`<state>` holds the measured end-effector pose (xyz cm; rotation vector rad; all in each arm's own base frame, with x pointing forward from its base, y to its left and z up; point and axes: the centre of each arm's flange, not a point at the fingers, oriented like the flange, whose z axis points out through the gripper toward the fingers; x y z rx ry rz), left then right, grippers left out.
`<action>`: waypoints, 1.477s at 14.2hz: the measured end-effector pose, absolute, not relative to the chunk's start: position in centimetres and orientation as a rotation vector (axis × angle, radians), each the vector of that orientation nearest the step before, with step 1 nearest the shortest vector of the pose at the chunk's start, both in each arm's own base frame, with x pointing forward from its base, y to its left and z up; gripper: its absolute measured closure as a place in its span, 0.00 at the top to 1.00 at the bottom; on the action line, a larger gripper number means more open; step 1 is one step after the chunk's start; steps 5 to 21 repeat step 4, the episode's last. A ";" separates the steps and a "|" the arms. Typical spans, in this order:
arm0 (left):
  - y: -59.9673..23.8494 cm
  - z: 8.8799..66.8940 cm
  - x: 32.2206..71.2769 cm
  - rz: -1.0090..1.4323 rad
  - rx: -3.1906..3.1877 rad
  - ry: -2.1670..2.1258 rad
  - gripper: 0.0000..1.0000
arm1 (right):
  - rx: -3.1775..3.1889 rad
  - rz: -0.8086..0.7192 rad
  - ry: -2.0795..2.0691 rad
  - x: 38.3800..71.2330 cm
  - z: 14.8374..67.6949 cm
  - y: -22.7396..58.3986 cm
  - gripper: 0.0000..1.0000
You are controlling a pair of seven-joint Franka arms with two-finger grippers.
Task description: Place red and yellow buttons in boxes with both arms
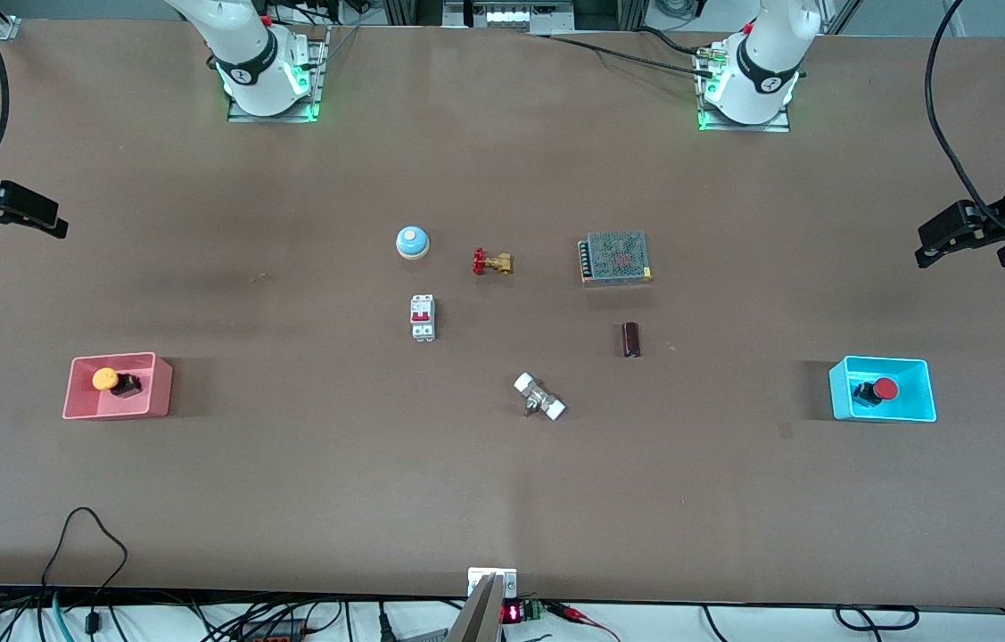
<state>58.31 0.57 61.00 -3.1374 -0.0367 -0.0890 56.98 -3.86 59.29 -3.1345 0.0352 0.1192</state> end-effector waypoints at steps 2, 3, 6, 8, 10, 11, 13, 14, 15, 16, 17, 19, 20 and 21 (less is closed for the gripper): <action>0.4 61.0 58.3 -0.088 -3.153 -0.039 1.00 | -3.134 0.123 0.036 56.8 59.3 -3.9 1.00; 0.3 60.9 58.3 -0.087 -3.162 -0.040 1.00 | -3.133 0.122 0.036 56.7 59.3 -3.9 1.00; 0.3 60.9 58.3 -0.086 -3.166 -0.040 1.00 | -3.133 0.121 0.036 56.6 59.4 -3.9 1.00; 0.3 60.9 58.3 -0.086 -3.166 -0.040 1.00 | -3.133 0.121 0.036 56.6 59.4 -3.9 1.00; 0.3 60.9 58.3 -0.086 -3.166 -0.040 1.00 | -3.133 0.121 0.036 56.6 59.4 -3.9 1.00; 0.3 60.9 58.3 -0.086 -3.166 -0.040 1.00 | -3.133 0.121 0.036 56.6 59.4 -3.9 1.00; 0.3 60.9 58.3 -0.086 -3.166 -0.040 1.00 | -3.133 0.121 0.036 56.6 59.4 -3.9 1.00; 0.3 60.9 58.3 -0.086 -3.166 -0.040 1.00 | -3.133 0.121 0.036 56.6 59.4 -3.9 1.00; 0.3 60.9 58.3 -0.086 -3.166 -0.040 1.00 | -3.133 0.121 0.036 56.6 59.4 -3.9 1.00; 0.3 60.9 58.3 -0.086 -3.166 -0.040 1.00 | -3.133 0.121 0.036 56.6 59.4 -3.9 1.00; 0.3 60.9 58.3 -0.086 -3.166 -0.040 1.00 | -3.133 0.121 0.036 56.6 59.4 -3.9 1.00; 0.3 60.9 58.3 -0.086 -3.166 -0.040 1.00 | -3.133 0.121 0.036 56.6 59.4 -3.9 1.00; 0.3 60.9 58.3 -0.086 -3.166 -0.040 1.00 | -3.133 0.121 0.036 56.6 59.4 -3.9 1.00; 0.3 60.9 58.3 -0.086 -3.166 -0.040 1.00 | -3.133 0.121 0.036 56.6 59.4 -3.9 1.00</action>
